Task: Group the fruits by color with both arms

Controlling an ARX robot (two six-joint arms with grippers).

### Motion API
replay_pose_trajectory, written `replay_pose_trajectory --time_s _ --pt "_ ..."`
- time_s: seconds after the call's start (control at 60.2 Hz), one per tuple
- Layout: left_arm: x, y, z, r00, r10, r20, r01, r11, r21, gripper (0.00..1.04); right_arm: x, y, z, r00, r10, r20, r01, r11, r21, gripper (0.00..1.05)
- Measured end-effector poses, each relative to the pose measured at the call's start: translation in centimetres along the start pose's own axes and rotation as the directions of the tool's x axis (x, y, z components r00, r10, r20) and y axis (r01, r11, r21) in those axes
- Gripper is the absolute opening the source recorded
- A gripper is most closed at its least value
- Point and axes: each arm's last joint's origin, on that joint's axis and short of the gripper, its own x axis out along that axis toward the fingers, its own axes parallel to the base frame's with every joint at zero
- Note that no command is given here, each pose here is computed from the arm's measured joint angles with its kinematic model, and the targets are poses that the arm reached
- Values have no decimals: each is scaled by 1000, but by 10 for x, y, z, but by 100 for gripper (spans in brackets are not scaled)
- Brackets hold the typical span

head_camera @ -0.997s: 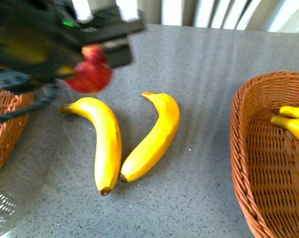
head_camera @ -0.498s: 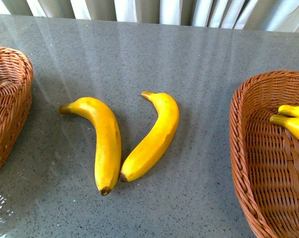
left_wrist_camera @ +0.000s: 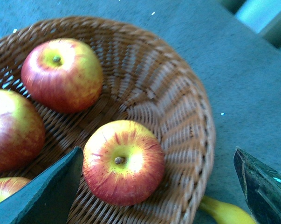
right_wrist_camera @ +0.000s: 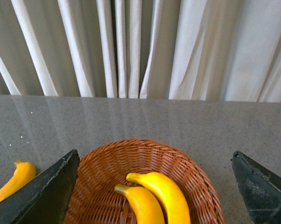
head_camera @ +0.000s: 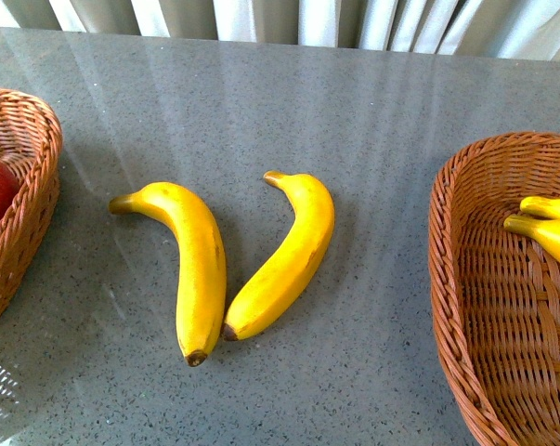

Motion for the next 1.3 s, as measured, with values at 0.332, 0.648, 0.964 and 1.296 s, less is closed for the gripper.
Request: replay_pose_trajectory --time_s 0.332,0.648,0.964,1.296 --pt "-52 45 -1 817 -450 361 281 856 434 45 0 0 0 1000 0 0 0 1000 0 96" --pt "-84 78 -11 820 -452 351 256 838 482 2 0 0 0 1000 0 0 0 1000 0 96" --pt "-101 87 -17 817 -453 355 254 838 483 2 0 0 0 1000 0 0 0 1000 0 96" --pt "-114 91 -18 808 -459 369 255 838 483 2 0 0 0 1000 0 0 0 1000 0 96"
